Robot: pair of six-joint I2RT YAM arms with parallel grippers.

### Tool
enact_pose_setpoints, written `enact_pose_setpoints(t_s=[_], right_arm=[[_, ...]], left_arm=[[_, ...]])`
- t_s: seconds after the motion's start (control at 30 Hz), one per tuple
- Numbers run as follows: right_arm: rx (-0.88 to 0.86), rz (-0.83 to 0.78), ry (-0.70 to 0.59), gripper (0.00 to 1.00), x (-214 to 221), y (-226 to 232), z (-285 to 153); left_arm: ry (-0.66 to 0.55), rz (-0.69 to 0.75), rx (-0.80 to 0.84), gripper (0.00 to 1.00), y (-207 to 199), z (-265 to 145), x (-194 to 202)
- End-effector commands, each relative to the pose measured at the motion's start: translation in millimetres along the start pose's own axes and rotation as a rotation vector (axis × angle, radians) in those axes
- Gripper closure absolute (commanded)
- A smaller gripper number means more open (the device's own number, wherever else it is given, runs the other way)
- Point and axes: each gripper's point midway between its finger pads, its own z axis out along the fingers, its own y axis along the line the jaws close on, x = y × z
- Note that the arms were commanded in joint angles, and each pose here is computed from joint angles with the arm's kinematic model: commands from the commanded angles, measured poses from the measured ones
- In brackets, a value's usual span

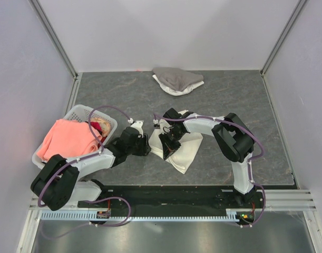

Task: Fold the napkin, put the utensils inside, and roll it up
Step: Roll the napkin with the utensil

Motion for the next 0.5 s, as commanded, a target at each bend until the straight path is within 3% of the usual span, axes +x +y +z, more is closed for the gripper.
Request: enact_pose_setpoints(t_s=[0.0,0.13,0.47], right_arm=[[0.089,-0.001,0.075,1.0,18.2,-28.5,15.0],[0.086,0.003,0.08,1.0,19.0,-29.7,15.6],[0.083,0.006,0.065,1.0,14.9,-28.4,11.9]], left_arm=[[-0.097,0.068,0.044,0.55,-9.6,1.1,-25.6],[-0.085,0.08,0.036,0.62,-8.4,5.2,-24.5],[-0.066,0.088,0.011,0.98,-4.2,9.7,-22.5]])
